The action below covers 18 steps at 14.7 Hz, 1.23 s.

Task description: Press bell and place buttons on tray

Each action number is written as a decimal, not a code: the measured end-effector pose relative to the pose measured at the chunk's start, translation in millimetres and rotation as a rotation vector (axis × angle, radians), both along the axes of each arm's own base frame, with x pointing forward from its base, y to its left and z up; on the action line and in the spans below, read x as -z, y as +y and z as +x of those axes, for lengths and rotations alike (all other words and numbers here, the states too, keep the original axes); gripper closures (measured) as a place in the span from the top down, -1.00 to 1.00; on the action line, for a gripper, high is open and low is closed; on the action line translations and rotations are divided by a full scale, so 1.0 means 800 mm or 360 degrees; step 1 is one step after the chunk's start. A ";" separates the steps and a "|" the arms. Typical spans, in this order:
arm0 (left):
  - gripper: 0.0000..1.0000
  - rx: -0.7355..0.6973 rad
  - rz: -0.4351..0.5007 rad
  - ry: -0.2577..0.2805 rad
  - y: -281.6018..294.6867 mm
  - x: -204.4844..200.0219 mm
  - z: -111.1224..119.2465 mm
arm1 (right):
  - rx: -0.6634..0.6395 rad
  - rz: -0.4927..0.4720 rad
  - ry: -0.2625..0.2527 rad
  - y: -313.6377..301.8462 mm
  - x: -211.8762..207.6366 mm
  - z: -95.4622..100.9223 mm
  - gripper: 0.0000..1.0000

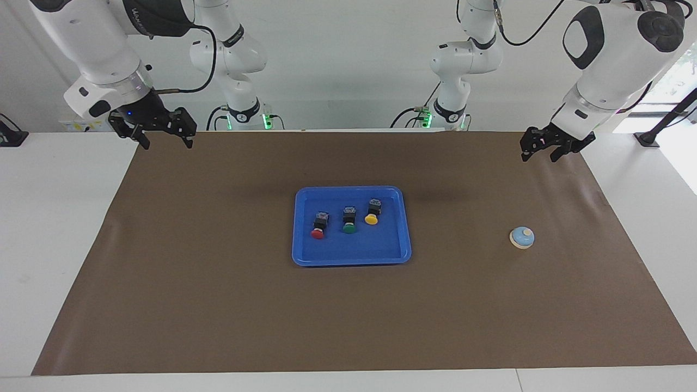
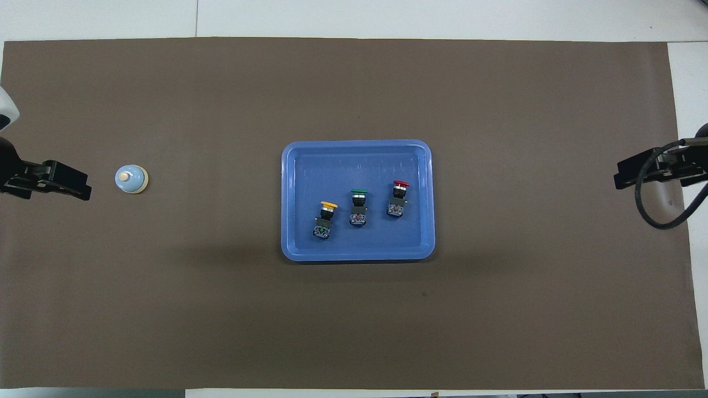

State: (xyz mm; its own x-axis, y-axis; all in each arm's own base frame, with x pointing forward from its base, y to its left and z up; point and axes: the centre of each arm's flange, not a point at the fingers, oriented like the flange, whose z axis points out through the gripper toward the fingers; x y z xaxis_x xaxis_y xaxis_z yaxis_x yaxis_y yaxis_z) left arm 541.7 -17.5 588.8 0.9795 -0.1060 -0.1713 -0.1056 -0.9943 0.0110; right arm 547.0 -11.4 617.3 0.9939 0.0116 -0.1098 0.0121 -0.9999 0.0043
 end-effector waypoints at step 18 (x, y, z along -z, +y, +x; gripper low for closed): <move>1.00 0.0005 0.0028 0.0036 -0.008 -0.009 -0.008 | 0.0000 0.0000 0.0000 0.000 0.000 0.000 1.00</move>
State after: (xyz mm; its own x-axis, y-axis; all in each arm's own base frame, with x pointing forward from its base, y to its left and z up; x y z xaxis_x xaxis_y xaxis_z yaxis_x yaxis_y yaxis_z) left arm 535.0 -23.9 596.1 0.9750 -0.1059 -0.1954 -0.1088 -0.9941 -0.0039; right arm 546.9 -11.4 617.5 0.9939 0.0116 -0.1095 0.0121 -0.9999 0.0043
